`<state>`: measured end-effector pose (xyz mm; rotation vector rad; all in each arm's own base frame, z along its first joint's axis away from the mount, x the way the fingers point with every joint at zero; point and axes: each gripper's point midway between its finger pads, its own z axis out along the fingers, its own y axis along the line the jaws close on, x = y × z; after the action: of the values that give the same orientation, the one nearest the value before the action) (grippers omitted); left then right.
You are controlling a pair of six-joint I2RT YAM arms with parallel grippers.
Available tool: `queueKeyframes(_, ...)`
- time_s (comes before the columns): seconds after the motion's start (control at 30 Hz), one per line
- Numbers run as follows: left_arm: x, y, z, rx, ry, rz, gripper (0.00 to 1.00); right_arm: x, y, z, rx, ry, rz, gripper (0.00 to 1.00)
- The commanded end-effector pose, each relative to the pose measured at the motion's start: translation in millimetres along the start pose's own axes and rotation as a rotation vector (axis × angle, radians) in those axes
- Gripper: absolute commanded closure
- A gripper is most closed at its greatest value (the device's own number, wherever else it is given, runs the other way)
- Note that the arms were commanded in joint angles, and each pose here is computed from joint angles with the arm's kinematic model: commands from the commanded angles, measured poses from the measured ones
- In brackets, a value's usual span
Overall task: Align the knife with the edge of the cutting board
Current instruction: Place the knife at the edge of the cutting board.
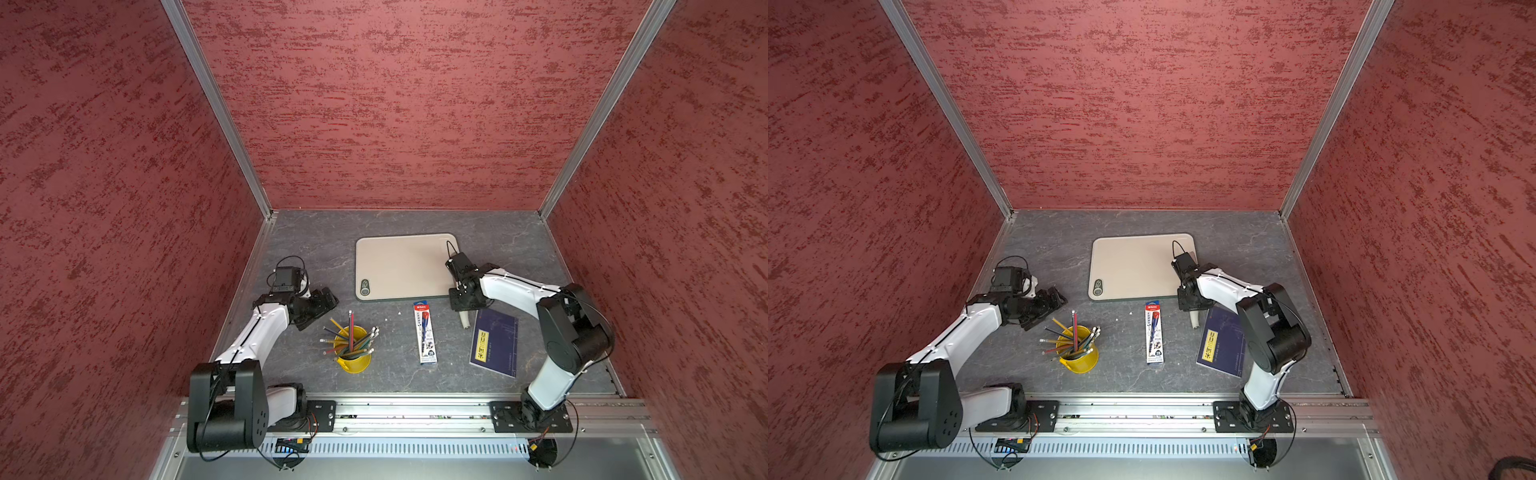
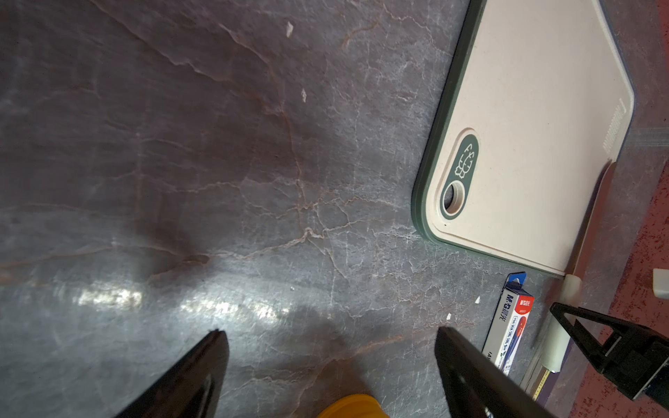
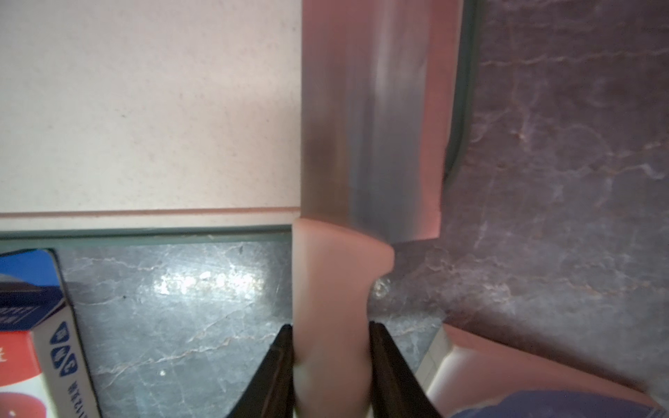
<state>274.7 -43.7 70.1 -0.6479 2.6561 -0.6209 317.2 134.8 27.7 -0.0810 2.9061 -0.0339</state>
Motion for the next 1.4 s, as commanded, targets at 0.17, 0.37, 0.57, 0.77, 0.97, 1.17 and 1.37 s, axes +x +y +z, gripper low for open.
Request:
queueKeyframes(0.17,-5.1,-5.3,-4.5,0.016,-0.006,0.016,0.06,-7.2,-6.5,2.8,0.028,-0.021,0.001,1.00)
queueKeyframes(0.37,-5.7,-5.4,-4.1,0.018,-0.006,0.016,0.06,-9.3,-7.5,0.2,0.026,-0.025,0.014,1.00)
queueKeyframes(0.57,-5.6,-5.6,-4.0,0.020,-0.004,0.018,0.06,-8.3,-6.7,1.0,0.023,-0.020,0.012,1.00)
queueKeyframes(0.77,-5.2,-5.9,-3.3,0.022,-0.001,0.020,0.06,-9.1,-6.1,0.0,0.021,-0.020,0.011,1.00)
queueKeyframes(0.97,-4.8,-5.7,-3.1,0.023,0.001,0.020,0.06,-9.2,-5.5,-1.6,0.018,-0.023,0.020,1.00)
queueKeyframes(1.17,-4.8,-6.4,-3.4,0.026,0.000,0.019,0.06,-9.5,-6.5,-2.0,0.022,-0.022,0.034,1.00)
queueKeyframes(1.37,-2.0,-6.2,-0.1,0.028,0.027,0.006,0.06,-13.0,-5.7,-4.1,0.022,-0.025,0.049,1.00)
